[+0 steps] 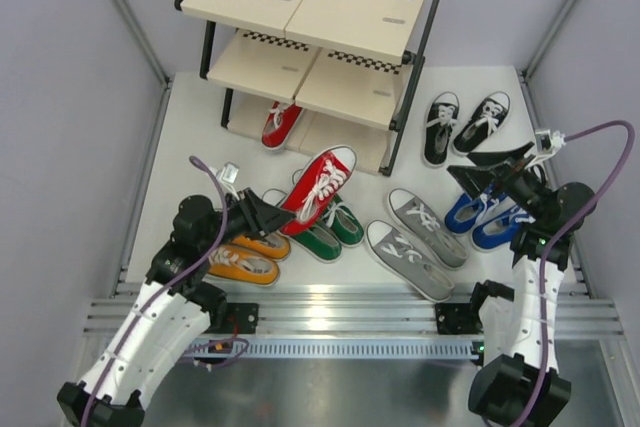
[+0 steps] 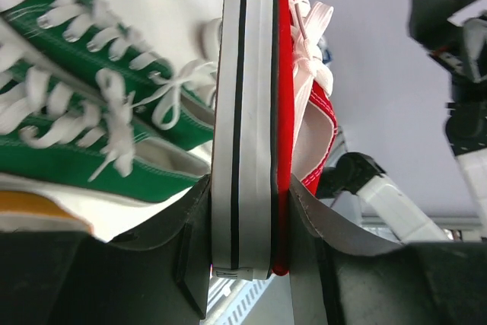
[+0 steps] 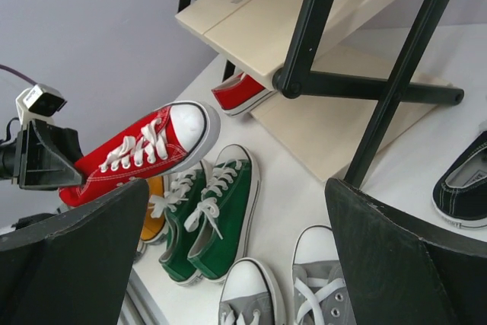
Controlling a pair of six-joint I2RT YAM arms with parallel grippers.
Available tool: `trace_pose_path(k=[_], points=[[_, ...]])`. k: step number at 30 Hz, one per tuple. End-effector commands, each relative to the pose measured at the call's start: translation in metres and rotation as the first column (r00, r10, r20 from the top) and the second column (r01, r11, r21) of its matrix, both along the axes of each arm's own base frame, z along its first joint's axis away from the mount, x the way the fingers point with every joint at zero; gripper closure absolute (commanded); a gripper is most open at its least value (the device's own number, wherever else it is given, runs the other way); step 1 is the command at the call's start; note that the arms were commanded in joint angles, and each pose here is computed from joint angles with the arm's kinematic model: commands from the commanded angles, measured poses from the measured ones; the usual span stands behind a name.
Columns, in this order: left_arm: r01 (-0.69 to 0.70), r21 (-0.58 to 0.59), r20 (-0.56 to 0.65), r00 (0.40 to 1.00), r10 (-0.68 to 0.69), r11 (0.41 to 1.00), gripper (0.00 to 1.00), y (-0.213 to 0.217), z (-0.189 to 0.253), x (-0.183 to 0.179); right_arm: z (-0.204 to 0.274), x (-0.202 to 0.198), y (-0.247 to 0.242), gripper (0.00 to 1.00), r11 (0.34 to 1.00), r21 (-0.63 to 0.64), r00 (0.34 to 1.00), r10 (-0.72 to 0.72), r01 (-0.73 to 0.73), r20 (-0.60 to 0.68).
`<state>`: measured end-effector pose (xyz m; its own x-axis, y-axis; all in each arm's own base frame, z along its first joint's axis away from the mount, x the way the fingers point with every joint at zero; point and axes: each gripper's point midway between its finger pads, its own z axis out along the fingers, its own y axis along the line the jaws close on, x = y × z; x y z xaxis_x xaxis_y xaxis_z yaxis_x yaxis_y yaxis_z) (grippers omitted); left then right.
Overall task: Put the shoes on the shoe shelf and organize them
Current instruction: Place the shoe at the shoe shelf.
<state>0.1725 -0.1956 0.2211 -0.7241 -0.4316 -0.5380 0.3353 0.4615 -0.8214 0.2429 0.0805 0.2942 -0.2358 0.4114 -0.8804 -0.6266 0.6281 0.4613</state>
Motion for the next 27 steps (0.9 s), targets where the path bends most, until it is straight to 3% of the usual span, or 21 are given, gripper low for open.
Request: trace_pose_path(k=[1,6,14,20,27], points=[[-0.084,0.039,0.100,0.992,0.079,0.996,1.00,0.017,0.019,0.005,0.011,-0.002,-0.004,0.01,0.997,-0.072,0.996,-0.009,0.015,0.083],[-0.268,0.082,0.123,0.958,0.258,0.960,1.00,0.040,0.014,0.029,0.008,-0.002,-0.007,0.01,0.996,-0.085,0.995,-0.019,0.027,0.096],[-0.370,0.041,0.169,0.918,0.359,0.928,1.00,0.050,0.036,0.074,0.001,-0.002,-0.013,0.01,0.994,-0.105,0.995,-0.024,0.034,0.100],[-0.343,-0.111,0.165,0.919,0.357,0.933,1.00,0.065,0.057,0.099,0.001,-0.005,-0.014,0.01,0.992,-0.119,0.993,-0.025,0.039,0.116],[-0.317,-0.195,0.123,0.931,0.344,0.928,1.00,0.086,0.056,0.115,0.001,-0.008,-0.013,0.01,0.991,-0.127,0.991,-0.027,0.043,0.130]])
